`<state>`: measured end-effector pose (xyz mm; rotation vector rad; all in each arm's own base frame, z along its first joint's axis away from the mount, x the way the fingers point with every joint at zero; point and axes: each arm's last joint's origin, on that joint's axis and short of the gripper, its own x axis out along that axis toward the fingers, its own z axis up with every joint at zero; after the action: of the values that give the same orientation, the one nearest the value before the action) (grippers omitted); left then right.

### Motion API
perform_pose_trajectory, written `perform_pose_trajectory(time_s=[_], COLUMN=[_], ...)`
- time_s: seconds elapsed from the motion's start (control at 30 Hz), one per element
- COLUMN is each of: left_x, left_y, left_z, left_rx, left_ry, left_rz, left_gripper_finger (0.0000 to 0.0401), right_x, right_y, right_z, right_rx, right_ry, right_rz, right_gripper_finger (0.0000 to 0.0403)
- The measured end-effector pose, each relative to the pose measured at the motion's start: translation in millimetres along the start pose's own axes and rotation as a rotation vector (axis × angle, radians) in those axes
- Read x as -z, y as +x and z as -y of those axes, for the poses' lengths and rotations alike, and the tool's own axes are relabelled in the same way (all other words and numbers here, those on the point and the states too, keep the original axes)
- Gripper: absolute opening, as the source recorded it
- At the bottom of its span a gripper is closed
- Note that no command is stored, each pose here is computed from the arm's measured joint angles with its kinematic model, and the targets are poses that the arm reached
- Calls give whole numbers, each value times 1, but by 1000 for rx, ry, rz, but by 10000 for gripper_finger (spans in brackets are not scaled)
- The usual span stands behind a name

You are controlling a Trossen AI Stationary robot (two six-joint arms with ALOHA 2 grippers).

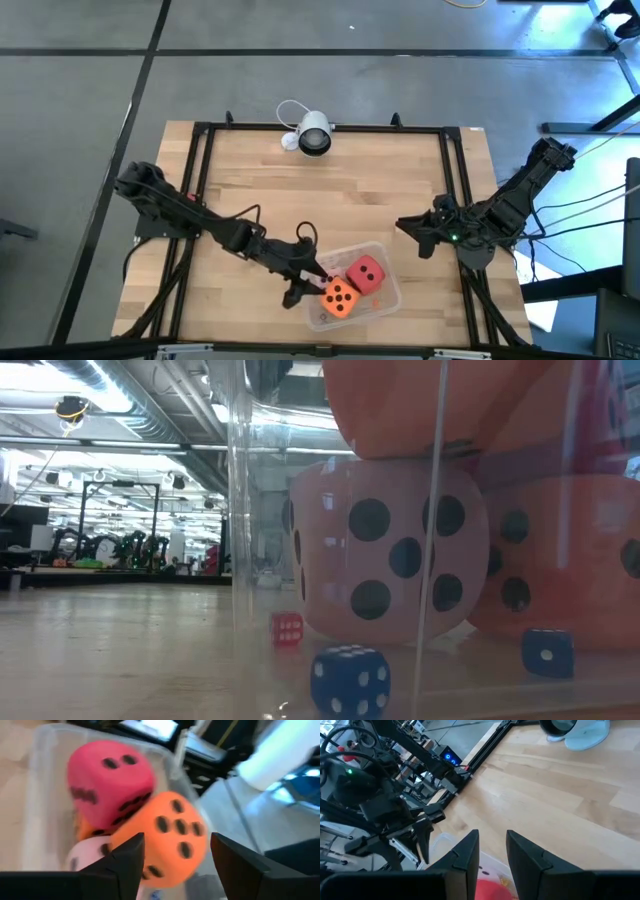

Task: Pick & Place Dice
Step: Return to Home Position

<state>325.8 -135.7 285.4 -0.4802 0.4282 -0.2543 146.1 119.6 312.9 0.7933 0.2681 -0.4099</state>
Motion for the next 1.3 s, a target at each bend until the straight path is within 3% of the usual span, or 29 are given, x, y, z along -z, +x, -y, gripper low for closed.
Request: perform_pose_trajectory(time_s=[0.1, 0.37, 0.63, 0.73, 0.87, 1.03, 1.1, 1.3], left_x=[-7, -14, -1, 5, 10, 14, 13, 8], left_y=[-7, -35, -70, -73, -69, -72, -85, -149], left_z=[4, 16, 30, 35, 39, 44, 50, 61], left_rx=[74, 143, 149, 155, 136, 112, 80, -179], left_ry=[-17, -9, 0, -10, -7, 35, 85, 179], left_rz=[2, -44, -227, -262, -265, -246, -208, 15], left_gripper_finger=[217, 171, 86, 50, 8, 2, 1, 1], right_x=[1, 18, 41, 45, 49, 59, 61, 43], right_y=[0, 3, -2, -7, -8, -3, -1, -13], right_z=[-2, -6, -8, -7, -6, -6, -6, -3], right_rx=[-17, -52, -43, -32, 6, 54, 49, -24], right_ry=[18, 55, 44, 64, 92, 81, 39, -28], right_rz=[-40, -366, -653, -703, -728, -751, -687, -420], right_gripper_finger=[97, 89, 12, 9, 6, 4, 3, 3])
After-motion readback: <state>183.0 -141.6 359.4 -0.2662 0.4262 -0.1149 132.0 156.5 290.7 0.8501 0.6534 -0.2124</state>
